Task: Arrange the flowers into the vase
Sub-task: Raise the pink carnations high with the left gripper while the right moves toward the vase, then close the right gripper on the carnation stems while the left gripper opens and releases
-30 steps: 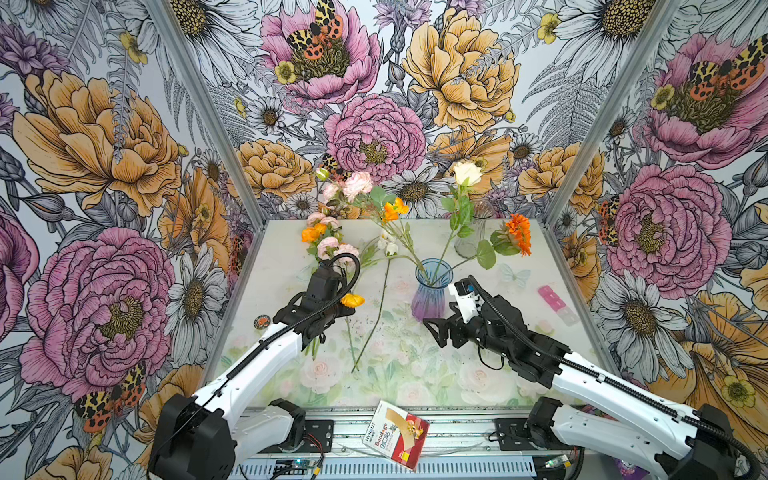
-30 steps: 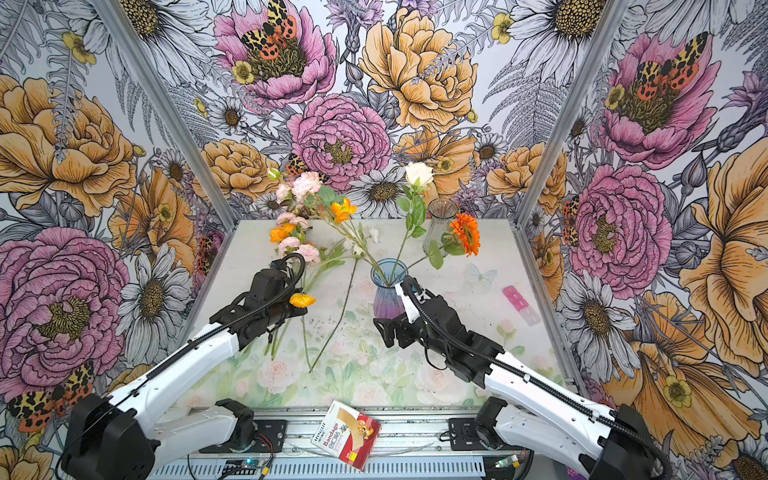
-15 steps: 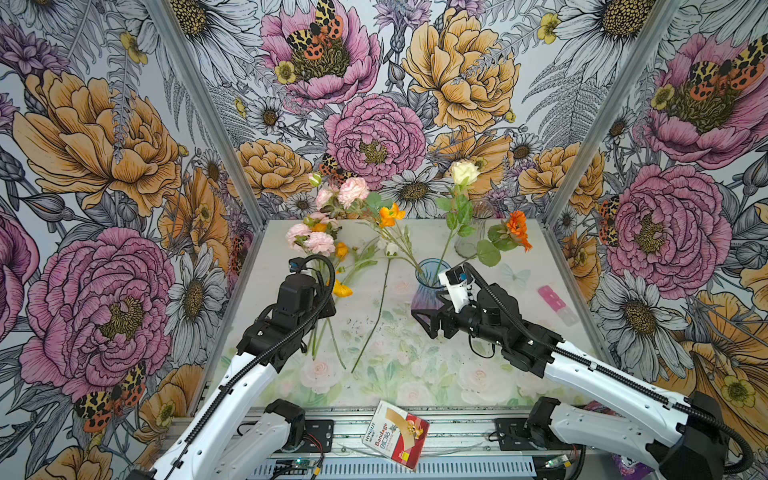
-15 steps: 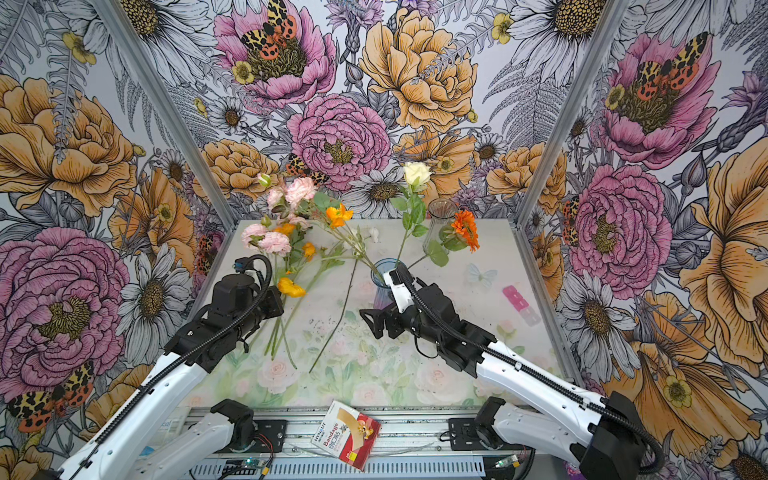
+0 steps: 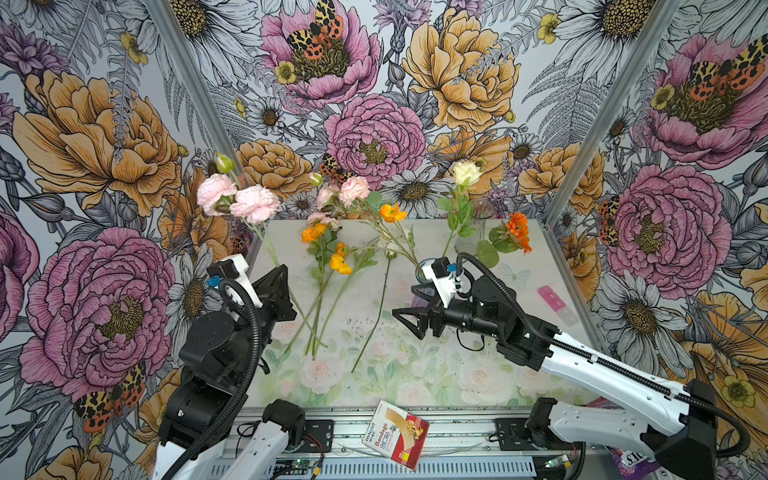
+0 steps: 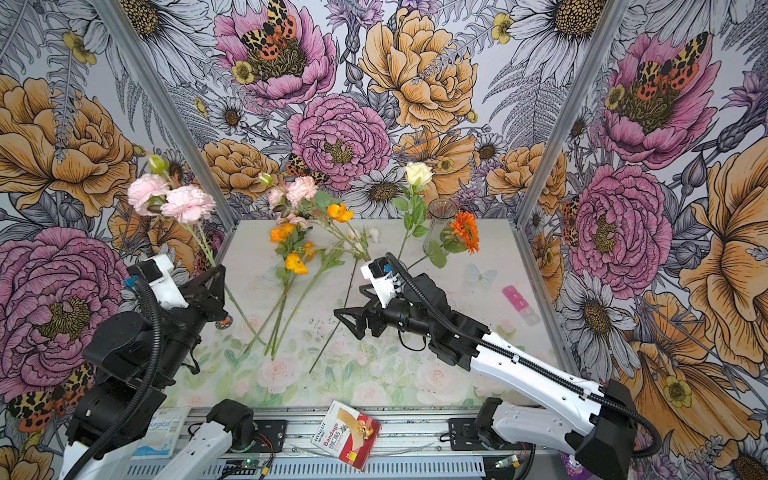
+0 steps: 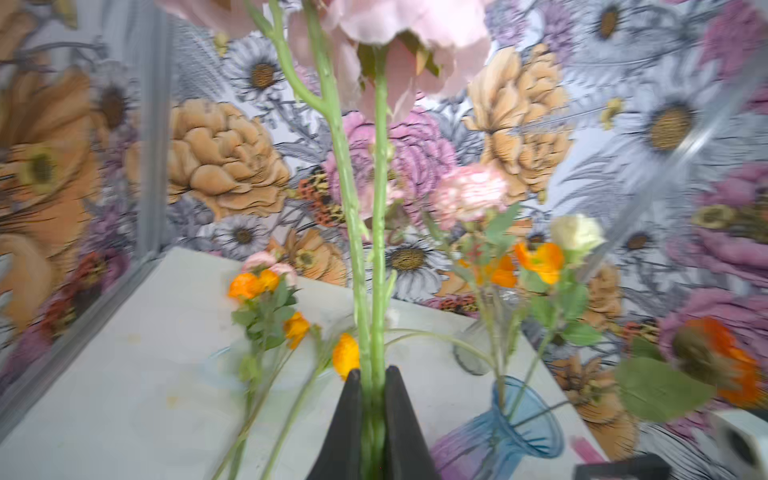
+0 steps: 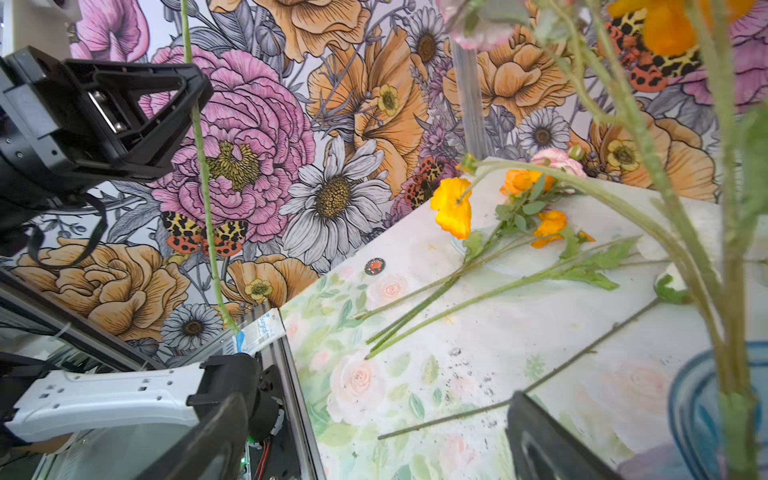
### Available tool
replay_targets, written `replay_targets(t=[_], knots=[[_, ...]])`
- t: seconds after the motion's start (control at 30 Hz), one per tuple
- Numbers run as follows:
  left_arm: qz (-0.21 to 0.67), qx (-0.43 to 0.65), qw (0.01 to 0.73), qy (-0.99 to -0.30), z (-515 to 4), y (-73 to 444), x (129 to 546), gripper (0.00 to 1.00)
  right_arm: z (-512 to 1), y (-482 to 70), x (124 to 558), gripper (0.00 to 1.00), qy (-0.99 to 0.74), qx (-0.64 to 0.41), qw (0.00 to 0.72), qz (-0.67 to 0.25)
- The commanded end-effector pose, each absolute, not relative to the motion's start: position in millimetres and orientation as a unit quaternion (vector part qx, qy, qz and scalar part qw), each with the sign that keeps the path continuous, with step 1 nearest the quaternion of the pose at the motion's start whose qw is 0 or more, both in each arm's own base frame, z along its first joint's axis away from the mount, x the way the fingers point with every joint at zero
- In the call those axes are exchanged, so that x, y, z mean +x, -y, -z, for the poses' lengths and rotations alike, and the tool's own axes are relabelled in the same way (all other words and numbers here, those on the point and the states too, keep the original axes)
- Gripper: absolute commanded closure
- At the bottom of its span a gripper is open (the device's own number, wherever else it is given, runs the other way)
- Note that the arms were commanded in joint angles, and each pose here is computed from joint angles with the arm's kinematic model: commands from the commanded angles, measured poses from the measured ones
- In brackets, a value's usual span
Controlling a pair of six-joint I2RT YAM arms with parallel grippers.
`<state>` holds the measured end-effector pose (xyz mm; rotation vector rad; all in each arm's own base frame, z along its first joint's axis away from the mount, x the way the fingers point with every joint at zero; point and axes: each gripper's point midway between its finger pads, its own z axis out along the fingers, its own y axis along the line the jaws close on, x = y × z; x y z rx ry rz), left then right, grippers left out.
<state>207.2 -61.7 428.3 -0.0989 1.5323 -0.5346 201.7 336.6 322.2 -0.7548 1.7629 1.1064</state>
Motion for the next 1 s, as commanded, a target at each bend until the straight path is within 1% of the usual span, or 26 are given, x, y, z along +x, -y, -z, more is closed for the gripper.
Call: replay_targets(t=[0.0, 0.03, 0.1, 0.27, 0.47, 0.63, 0.67, 0.73, 0.83, 0.97], knots=[[0.423, 0.153, 0.673, -0.587, -460.0, 146.4, 178.5, 1.0, -353.8, -354.0, 196.2, 0.05, -0.676, -0.332, 0.459, -0.472], [0.452, 0.174, 0.66, -0.574, -460.7, 158.4, 175.5, 1.0, -358.0, -357.8, 196.3, 0.06, -0.671, -0.337, 0.46, -0.473], [0.476, 0.206, 0.641, -0.565, -459.0, 177.1, 172.9, 1.0, -364.3, -363.4, 198.7, 0.07, -0.665, -0.343, 0.464, -0.474], [0.476, 0.277, 0.636, -0.54, -456.0, 215.5, 154.4, 1.0, -376.2, -369.5, 202.8, 0.09, -0.654, -0.348, 0.475, -0.475], [0.477, 0.302, 0.622, -0.543, -445.5, 247.3, 154.4, 1.0, -387.7, -378.3, 199.6, 0.17, -0.639, -0.356, 0.47, -0.494], [0.452, 0.292, 0.644, -0.543, -445.1, 244.8, 159.7, 1.0, -389.9, -373.0, 196.1, 0.21, -0.638, -0.36, 0.471, -0.492], [0.447, 0.288, 0.65, -0.543, -447.0, 241.6, 160.5, 1.0, -389.8, -369.6, 195.8, 0.2, -0.641, -0.36, 0.474, -0.485], [0.435, 0.277, 0.66, -0.546, -450.6, 234.7, 162.6, 1.0, -387.6, -358.0, 197.9, 0.15, -0.649, -0.347, 0.486, -0.472], [0.403, 0.269, 0.668, -0.565, -452.4, 225.4, 168.8, 1.0, -383.5, -345.9, 199.2, 0.14, -0.655, -0.335, 0.493, -0.464], [0.373, 0.251, 0.68, -0.58, -447.9, 219.5, 181.2, 1.0, -378.5, -345.7, 195.3, 0.12, -0.654, -0.34, 0.486, -0.47]])
